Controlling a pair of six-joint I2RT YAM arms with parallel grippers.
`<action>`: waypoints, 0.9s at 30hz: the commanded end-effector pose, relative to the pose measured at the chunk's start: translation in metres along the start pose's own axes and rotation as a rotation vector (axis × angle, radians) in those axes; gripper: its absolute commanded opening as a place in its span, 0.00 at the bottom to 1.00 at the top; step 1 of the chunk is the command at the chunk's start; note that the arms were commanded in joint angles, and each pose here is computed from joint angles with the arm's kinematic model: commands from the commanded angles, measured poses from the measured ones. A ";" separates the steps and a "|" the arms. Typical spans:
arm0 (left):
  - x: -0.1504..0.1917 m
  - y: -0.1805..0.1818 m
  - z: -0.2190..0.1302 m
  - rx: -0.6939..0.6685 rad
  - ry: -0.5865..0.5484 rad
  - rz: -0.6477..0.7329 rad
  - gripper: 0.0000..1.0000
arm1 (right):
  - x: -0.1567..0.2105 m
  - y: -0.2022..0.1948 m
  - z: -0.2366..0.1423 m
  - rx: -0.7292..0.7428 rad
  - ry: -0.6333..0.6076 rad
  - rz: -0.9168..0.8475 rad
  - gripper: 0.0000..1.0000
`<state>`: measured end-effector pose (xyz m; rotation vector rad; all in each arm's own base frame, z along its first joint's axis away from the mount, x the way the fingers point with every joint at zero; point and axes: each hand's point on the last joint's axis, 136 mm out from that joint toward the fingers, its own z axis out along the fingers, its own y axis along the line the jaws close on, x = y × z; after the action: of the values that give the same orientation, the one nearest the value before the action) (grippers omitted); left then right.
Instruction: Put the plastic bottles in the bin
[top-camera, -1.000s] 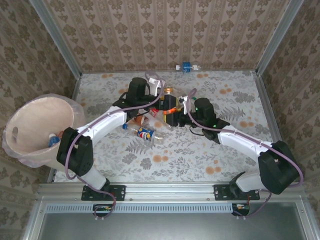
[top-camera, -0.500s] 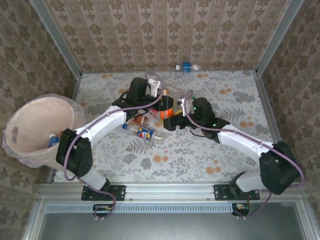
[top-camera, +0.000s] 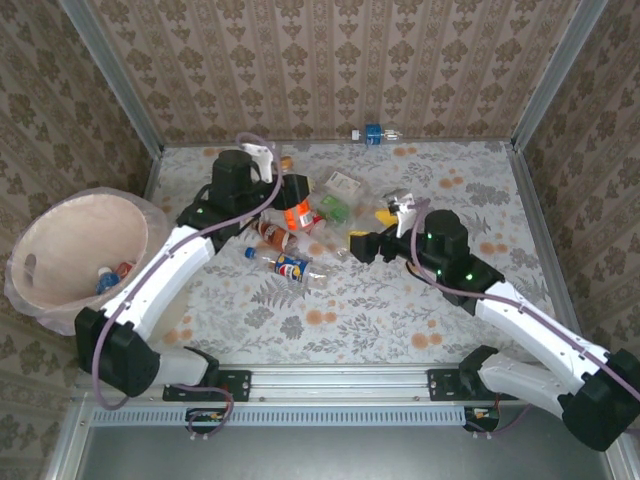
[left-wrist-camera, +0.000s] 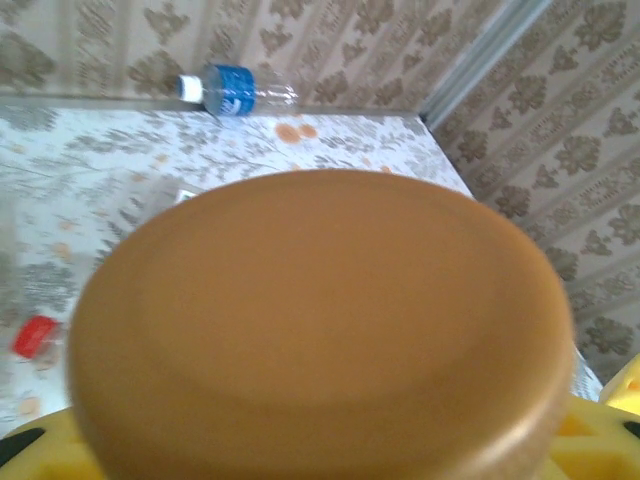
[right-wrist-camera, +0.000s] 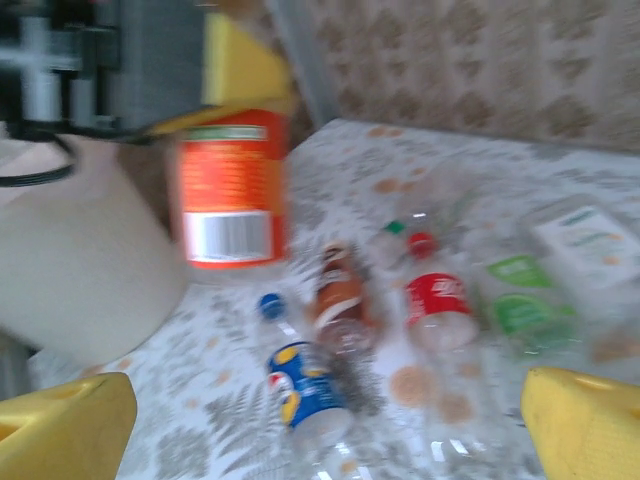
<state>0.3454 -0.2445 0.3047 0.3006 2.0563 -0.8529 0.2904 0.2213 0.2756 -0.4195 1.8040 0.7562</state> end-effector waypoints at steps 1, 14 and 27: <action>-0.022 0.010 -0.037 -0.112 -0.062 0.049 0.51 | -0.008 -0.048 -0.011 0.257 -0.112 0.008 1.00; -0.071 0.024 -0.153 -0.369 -0.214 0.134 0.52 | 0.005 -0.083 -0.017 0.410 -0.144 0.091 1.00; -0.121 0.084 -0.333 -1.143 -0.532 0.195 0.55 | 0.006 -0.094 -0.021 0.446 -0.175 0.140 1.00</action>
<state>0.2642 0.0038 0.4832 -0.1784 1.6912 0.1461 0.3290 0.1434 0.2437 0.0201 1.8094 0.4444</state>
